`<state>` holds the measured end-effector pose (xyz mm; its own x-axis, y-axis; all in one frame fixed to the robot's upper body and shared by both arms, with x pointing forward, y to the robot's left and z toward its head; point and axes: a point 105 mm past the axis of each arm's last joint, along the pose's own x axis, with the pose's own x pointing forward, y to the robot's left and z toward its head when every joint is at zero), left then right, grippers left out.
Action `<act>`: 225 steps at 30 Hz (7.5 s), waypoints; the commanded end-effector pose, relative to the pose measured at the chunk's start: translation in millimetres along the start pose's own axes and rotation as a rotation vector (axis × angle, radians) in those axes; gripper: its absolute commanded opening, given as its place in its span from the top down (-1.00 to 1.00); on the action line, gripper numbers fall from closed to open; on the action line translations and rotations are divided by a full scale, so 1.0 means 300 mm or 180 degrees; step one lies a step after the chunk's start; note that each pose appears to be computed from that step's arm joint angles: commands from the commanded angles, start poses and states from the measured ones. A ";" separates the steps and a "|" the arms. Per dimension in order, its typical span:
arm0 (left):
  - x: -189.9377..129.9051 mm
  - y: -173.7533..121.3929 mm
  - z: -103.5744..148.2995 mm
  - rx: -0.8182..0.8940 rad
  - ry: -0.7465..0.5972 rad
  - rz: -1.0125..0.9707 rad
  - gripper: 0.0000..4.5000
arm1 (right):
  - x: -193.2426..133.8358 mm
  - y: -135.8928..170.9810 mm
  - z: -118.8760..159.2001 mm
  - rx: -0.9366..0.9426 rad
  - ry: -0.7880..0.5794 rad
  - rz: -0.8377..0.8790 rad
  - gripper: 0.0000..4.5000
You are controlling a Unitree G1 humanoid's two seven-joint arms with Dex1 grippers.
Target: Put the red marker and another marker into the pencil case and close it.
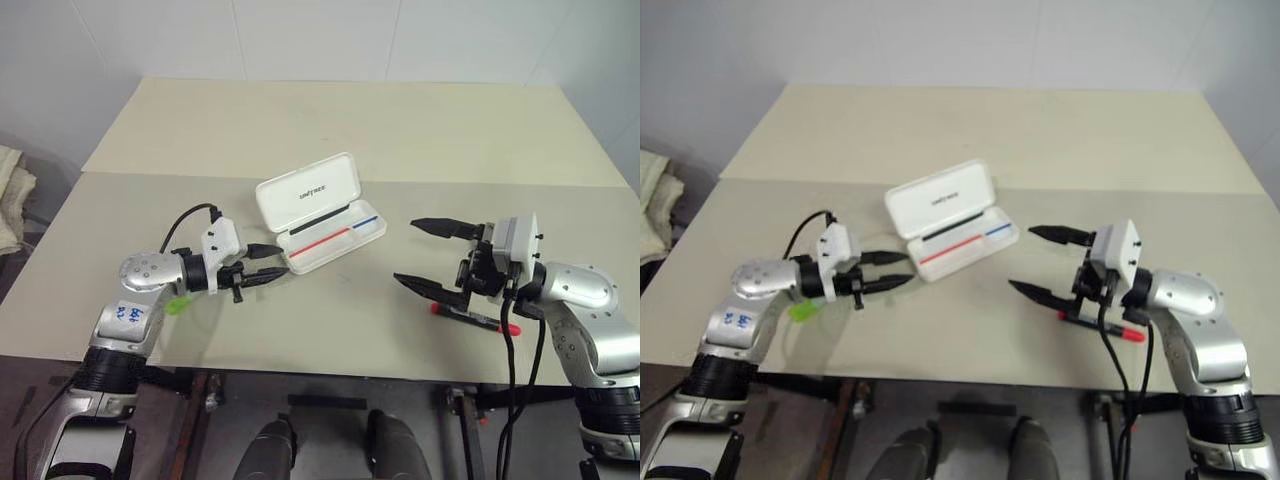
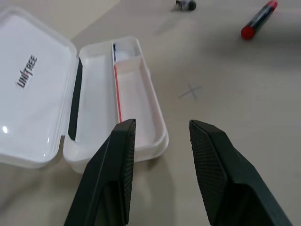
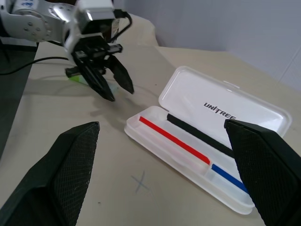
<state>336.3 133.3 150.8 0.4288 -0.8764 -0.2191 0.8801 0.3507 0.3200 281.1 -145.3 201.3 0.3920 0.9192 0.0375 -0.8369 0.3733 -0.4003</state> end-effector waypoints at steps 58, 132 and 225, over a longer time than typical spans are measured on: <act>0.198 -0.121 -0.003 0.0519 0.0845 -0.1153 0.99 | 0.025 0.021 0.062 -0.0227 -0.0141 0.0017 -1.00; -0.083 -0.216 0.187 0.0143 -0.0791 -0.1120 -0.99 | -0.402 -0.031 -0.363 0.0806 0.1633 -0.0184 -1.00; -0.312 -0.120 0.029 0.0160 -0.0188 0.0585 -1.00 | 0.286 0.003 0.000 -0.0258 0.0097 0.1562 -0.99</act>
<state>263.6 189.4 153.0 0.4919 -0.8589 -0.1424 0.8449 0.4315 0.3160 322.0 -57.4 187.7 -0.0313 0.9681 -0.2484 -0.8931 -0.1386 -0.4279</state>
